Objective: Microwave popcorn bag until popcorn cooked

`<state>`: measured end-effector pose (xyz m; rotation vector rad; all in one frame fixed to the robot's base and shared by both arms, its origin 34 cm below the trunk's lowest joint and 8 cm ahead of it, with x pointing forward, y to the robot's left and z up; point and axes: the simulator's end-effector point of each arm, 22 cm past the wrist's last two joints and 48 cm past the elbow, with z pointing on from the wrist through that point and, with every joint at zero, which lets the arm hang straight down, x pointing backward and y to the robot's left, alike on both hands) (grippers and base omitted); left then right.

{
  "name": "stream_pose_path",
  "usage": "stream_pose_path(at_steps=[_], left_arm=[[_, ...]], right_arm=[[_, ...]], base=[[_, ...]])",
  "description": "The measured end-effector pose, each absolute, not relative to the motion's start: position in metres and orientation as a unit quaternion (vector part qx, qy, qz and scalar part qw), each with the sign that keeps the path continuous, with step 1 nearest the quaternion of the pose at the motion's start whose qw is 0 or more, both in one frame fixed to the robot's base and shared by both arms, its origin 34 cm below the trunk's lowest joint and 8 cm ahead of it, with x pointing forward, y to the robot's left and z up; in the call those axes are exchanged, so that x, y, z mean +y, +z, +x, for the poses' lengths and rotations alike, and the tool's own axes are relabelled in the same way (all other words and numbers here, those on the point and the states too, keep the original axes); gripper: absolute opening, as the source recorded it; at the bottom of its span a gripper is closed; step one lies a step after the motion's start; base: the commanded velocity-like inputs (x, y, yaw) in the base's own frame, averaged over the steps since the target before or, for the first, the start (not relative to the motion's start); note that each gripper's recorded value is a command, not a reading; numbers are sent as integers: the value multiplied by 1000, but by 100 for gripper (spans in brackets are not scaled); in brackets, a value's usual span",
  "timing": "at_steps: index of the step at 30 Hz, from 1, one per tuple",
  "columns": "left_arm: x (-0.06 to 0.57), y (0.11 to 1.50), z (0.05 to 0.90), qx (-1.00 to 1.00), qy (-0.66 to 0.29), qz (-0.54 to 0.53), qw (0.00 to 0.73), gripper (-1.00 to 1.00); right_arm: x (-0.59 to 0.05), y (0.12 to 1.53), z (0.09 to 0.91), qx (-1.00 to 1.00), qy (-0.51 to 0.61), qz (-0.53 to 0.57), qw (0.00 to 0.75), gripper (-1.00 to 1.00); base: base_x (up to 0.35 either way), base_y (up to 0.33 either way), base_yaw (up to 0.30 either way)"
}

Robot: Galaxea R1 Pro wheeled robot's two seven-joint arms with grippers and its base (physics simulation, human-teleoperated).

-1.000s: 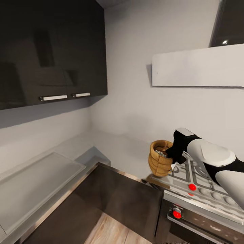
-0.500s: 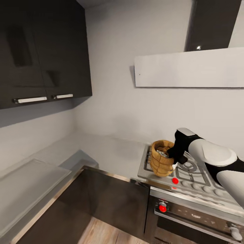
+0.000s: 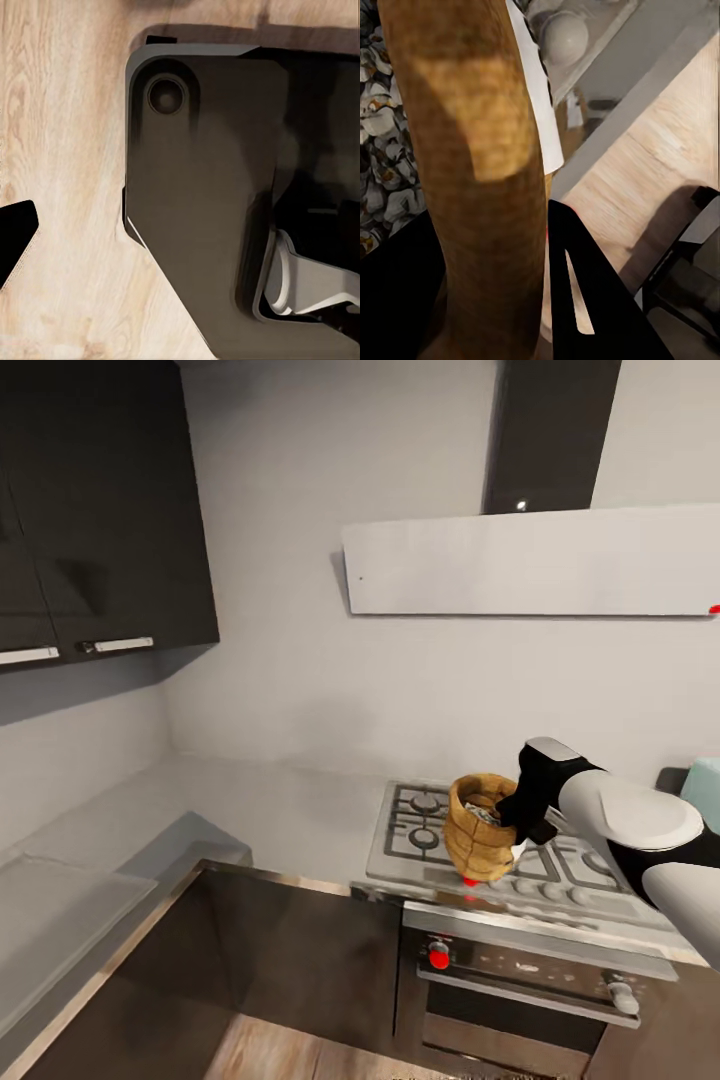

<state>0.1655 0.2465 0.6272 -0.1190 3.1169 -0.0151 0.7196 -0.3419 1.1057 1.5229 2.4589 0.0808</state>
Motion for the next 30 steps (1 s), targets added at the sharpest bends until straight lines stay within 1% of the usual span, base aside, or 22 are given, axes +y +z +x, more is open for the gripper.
stream_pose_path(at_steps=[27,30], left_arm=[[247,626,160,999,-5,-38,4,100],[247,626,160,999,-5,-38,3,100]], right_arm=[[-354,1097,719,840,21,529,119,-100],[-354,1096,720,840,21,530,118,-100]], base=[[0,0,-286],[-138,0,-268]])
